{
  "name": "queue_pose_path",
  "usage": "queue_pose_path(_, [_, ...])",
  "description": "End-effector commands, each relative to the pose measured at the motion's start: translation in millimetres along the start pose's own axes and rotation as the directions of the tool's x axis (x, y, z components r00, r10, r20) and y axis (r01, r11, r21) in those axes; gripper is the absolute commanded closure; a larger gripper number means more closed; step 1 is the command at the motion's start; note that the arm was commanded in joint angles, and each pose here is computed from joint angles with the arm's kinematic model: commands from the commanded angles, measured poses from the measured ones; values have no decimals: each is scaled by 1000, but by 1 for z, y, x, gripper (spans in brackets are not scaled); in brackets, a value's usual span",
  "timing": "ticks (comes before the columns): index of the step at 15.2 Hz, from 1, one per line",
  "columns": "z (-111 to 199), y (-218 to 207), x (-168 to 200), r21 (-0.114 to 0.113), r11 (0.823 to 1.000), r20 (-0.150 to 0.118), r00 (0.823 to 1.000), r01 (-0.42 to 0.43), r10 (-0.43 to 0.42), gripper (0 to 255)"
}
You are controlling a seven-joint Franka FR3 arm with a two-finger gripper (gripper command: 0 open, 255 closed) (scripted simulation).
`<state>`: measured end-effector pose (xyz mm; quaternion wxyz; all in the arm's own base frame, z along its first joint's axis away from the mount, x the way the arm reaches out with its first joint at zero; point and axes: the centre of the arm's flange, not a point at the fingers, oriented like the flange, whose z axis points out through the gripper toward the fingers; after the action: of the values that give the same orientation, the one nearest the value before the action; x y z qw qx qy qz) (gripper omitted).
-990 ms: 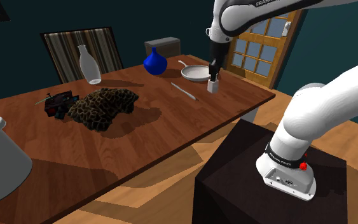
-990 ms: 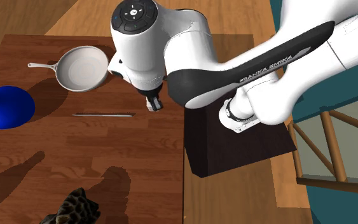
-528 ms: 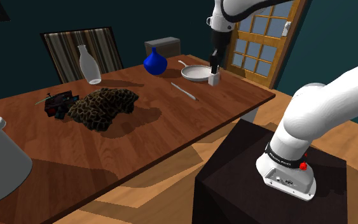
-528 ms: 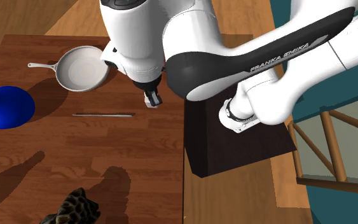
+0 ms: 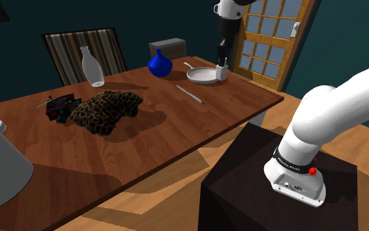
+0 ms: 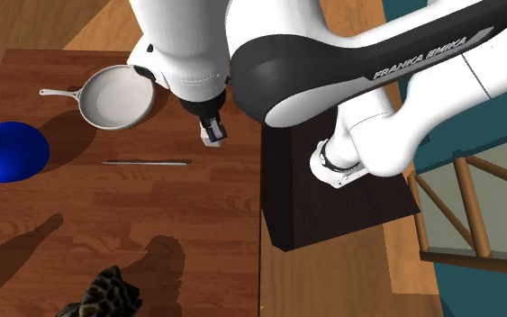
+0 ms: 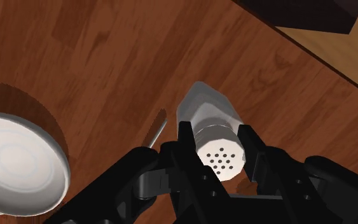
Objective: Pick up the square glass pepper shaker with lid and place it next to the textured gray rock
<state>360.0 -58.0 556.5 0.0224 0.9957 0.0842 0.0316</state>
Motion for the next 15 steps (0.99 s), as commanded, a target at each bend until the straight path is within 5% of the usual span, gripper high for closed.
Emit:
queue_pose_path(1, [-11,1,1,0,1000,0,1000,0,0,255])
queue_pose_path(15, [-22,-129,91,0,1000,0,1000,0,0,255])
